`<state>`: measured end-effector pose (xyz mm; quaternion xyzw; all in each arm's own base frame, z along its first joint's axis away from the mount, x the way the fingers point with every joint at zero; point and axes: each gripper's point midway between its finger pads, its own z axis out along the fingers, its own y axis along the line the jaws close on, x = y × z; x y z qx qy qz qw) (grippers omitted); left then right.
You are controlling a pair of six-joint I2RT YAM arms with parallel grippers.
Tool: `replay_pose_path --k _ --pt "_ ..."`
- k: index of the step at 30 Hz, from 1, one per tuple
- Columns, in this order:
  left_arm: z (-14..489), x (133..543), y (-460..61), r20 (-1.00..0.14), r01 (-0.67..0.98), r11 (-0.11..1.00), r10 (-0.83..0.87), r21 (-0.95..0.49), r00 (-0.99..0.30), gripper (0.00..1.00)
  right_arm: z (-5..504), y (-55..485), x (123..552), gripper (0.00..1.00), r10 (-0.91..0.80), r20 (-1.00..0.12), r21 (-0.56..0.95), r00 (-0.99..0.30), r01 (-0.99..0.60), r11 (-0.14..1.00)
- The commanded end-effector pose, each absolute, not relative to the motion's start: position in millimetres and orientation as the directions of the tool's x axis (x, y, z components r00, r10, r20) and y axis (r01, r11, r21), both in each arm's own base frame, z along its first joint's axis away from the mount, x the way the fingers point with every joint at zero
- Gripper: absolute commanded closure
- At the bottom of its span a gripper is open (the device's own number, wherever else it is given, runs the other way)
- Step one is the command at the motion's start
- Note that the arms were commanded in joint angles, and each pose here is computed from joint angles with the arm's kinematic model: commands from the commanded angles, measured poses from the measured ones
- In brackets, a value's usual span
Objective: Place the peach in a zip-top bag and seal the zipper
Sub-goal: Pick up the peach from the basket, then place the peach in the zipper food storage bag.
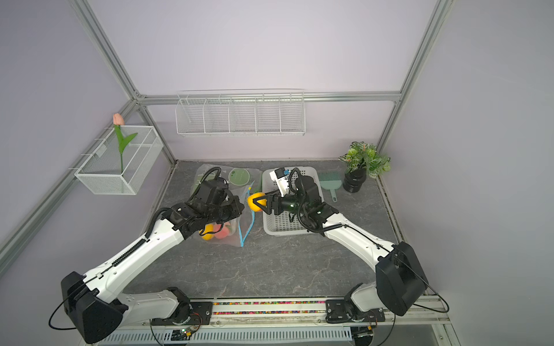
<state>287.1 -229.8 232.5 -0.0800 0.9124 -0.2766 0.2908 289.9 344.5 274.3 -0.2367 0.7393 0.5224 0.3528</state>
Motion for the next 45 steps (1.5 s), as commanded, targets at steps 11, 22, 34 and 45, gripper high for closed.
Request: replay_pose_path --k 11,22,34,45 --pt "242.0 291.4 -233.9 -0.49 0.009 0.824 -0.328 -0.567 -0.808 1.0 256.3 369.0 278.9 0.33 -0.02 -0.73 0.653 -0.683 -0.706 0.274" --pt "247.6 289.3 -232.9 -0.494 0.019 0.816 -0.331 -0.577 -0.804 1.0 208.6 371.5 286.1 0.33 -0.079 -0.661 0.674 -0.746 -0.637 0.373" --pt "246.6 288.3 -235.8 -0.48 0.015 0.798 -0.348 -0.603 -0.805 1.0 203.5 381.9 273.8 0.33 -0.166 -0.645 0.664 -0.746 -0.655 0.361" --pt "244.1 287.6 -237.8 -0.465 0.007 0.787 -0.358 -0.617 -0.81 1.0 211.4 399.7 280.7 0.33 -0.126 -0.633 0.704 -0.764 -0.635 0.318"
